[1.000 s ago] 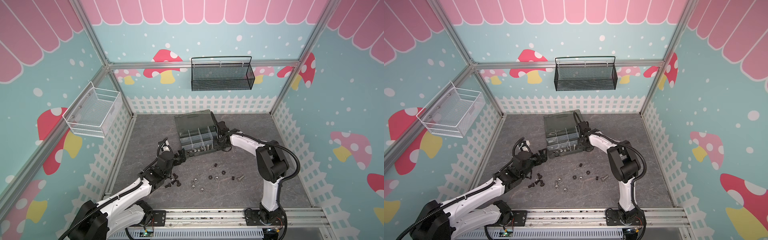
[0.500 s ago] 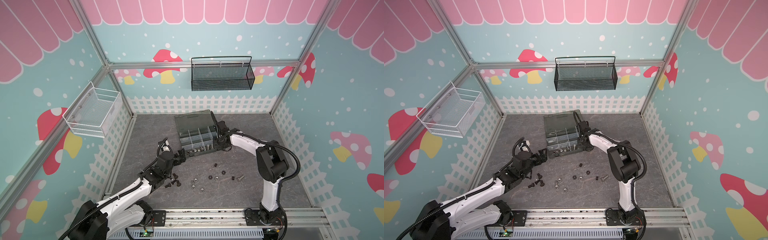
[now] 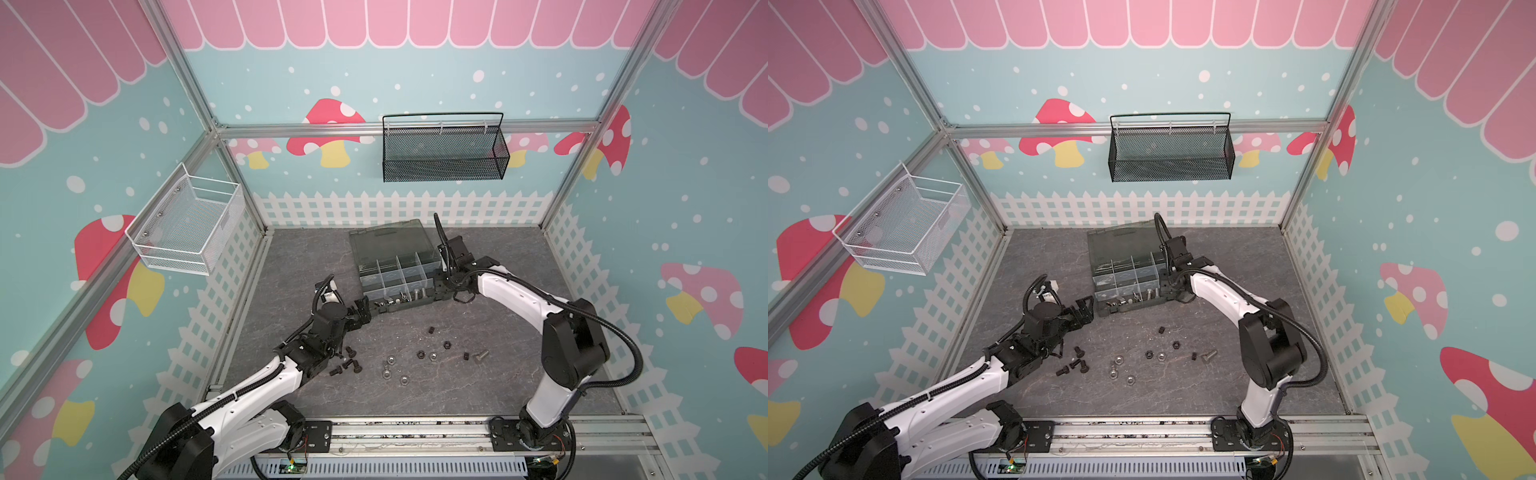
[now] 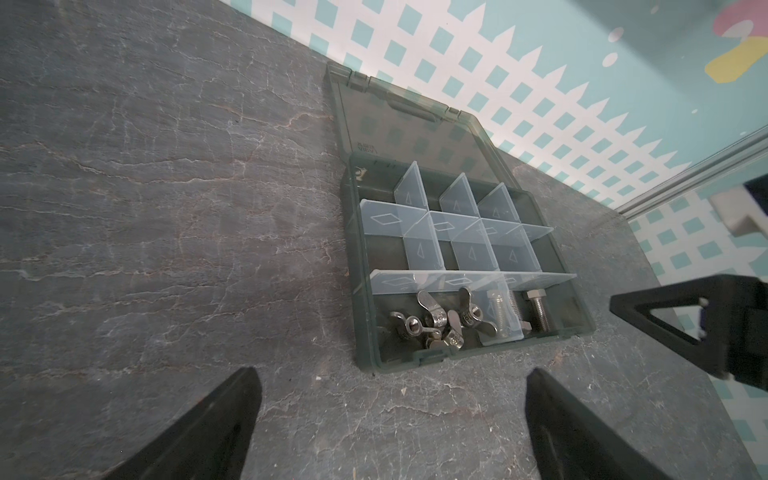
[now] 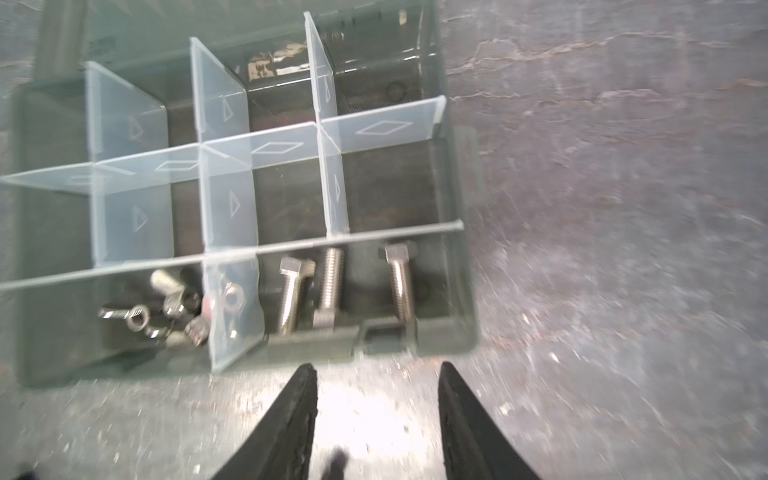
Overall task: Sort the screws and nuts into containers
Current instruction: 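Open the right gripper to drop the bolt into the compartment, then move the right gripper to another silver bolt on the table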
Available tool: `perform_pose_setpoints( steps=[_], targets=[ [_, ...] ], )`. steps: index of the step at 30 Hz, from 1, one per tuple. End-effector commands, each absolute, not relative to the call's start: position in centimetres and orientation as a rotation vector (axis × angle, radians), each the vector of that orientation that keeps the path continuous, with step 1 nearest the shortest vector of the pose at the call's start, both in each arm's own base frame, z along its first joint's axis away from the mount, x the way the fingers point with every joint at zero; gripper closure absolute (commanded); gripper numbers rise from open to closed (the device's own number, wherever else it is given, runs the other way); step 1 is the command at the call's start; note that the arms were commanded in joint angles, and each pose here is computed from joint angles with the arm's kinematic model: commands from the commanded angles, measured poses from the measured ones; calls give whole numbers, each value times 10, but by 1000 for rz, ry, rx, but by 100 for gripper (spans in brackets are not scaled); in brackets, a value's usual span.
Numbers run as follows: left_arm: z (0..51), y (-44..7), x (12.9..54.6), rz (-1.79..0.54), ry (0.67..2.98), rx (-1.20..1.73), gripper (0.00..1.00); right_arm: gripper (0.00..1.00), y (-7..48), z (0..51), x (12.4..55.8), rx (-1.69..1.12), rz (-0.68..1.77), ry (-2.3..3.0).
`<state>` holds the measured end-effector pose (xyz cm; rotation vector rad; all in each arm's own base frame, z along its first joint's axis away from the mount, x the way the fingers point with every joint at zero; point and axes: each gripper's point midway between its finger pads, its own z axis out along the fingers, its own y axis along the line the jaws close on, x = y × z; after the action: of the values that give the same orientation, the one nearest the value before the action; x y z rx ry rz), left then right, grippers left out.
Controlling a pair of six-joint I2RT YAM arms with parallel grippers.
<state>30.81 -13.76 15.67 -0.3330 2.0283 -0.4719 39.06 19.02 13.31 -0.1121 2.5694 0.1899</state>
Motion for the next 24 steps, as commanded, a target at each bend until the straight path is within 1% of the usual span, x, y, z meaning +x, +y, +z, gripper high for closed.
perform_pose_setpoints(
  steps=[1, 10, 16, 20, 24],
  targets=[
    [157, -131, 307, -468, 2015, -363, 0, 50, 164, 117, 357, -44, 114, 2641],
    [151, -136, 310, -485, 2025, -362, 1, 48, 119, 92, 271, 126, 109, 2725],
    [147, -138, 312, -490, 2033, -364, 0, 48, 88, 64, 222, 231, -15, 2848],
    [145, -143, 312, -514, 2046, -351, 0, 48, 79, 49, 202, 279, -37, 2894],
    [145, -145, 313, -517, 2049, -346, 0, 46, 77, 42, 195, 311, -37, 2904]
  ],
)
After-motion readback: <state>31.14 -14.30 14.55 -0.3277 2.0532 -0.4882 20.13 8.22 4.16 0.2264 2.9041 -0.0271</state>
